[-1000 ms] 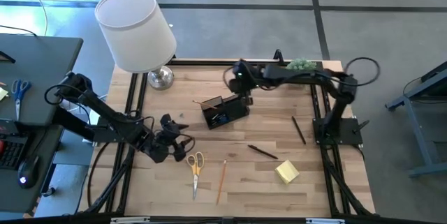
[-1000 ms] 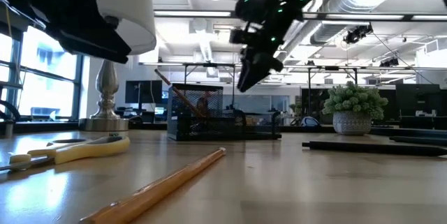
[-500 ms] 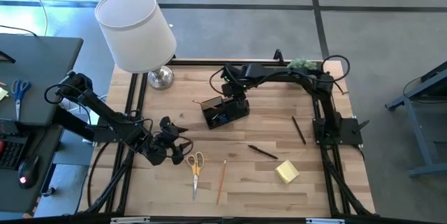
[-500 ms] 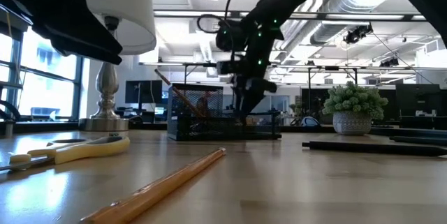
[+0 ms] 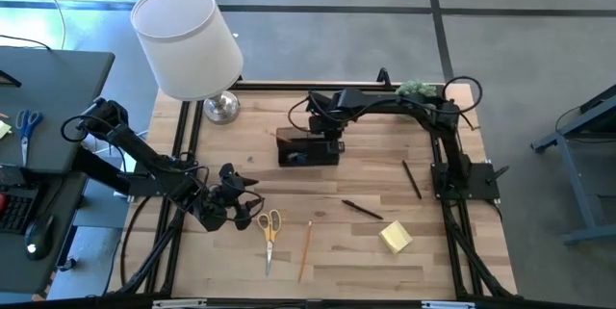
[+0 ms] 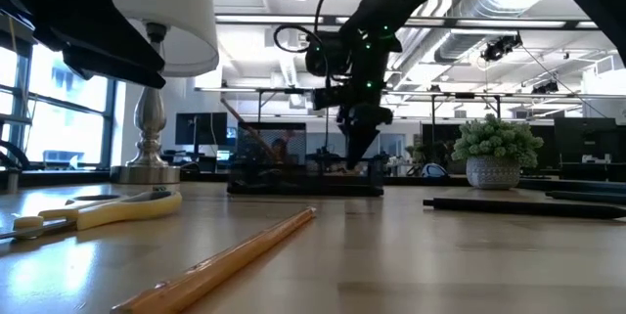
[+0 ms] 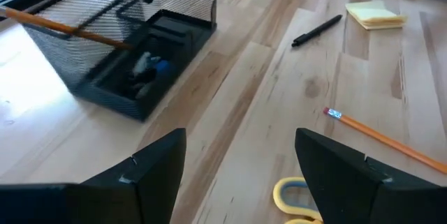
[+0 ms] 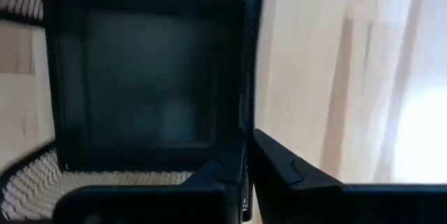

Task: Pick and place office supplies into organizer
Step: Adjust the desk organizer

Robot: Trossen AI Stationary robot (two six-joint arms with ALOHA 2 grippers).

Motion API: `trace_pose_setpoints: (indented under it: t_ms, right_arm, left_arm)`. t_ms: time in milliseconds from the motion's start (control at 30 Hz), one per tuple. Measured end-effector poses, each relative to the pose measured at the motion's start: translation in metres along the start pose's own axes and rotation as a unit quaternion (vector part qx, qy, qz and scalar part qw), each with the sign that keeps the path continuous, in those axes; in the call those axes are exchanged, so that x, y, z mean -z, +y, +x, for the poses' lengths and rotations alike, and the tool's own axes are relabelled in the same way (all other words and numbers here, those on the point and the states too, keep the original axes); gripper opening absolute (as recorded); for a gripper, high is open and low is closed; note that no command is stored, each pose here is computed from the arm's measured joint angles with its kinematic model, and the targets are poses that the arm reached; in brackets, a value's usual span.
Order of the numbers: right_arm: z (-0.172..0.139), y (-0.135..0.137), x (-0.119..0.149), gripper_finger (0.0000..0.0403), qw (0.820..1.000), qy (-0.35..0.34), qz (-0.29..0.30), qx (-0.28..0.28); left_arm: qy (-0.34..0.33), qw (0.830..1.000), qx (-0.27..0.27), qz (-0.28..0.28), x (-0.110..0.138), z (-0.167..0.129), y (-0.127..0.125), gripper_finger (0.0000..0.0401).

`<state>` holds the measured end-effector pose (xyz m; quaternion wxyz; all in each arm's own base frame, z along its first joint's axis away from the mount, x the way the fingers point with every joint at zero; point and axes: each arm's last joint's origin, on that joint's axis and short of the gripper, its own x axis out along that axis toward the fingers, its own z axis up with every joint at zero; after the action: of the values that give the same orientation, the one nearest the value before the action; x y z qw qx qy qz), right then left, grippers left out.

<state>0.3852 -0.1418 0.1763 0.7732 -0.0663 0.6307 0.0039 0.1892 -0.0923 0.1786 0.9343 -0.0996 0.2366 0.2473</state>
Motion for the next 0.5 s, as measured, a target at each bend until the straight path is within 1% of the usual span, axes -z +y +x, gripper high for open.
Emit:
trace_pose_setpoints:
  t_ms: [67,167,333,500]
  right_arm:
    - [0.001,0.003,0.003,0.0017,1.0,0.018,0.01,-0.006]
    - [0.001,0.007,0.002,0.0005,0.999,0.026,0.02,-0.01]
    - [0.001,0.011,0.001,0.0009,0.999,0.03,0.018,-0.008]
    - [0.001,0.011,0.002,0.0005,0.999,0.031,0.027,-0.008]
  left_arm:
    - [0.0,1.0,0.0,0.0,0.0,0.0,0.0,0.0259]
    - [0.0,1.0,0.0,0.0,0.0,0.0,0.0,0.0259]
    - [0.001,1.0,0.001,-0.001,0.0,0.0,0.0,0.0259]
    - [0.005,1.0,0.005,0.0,0.0,0.0,0.0,0.0259]
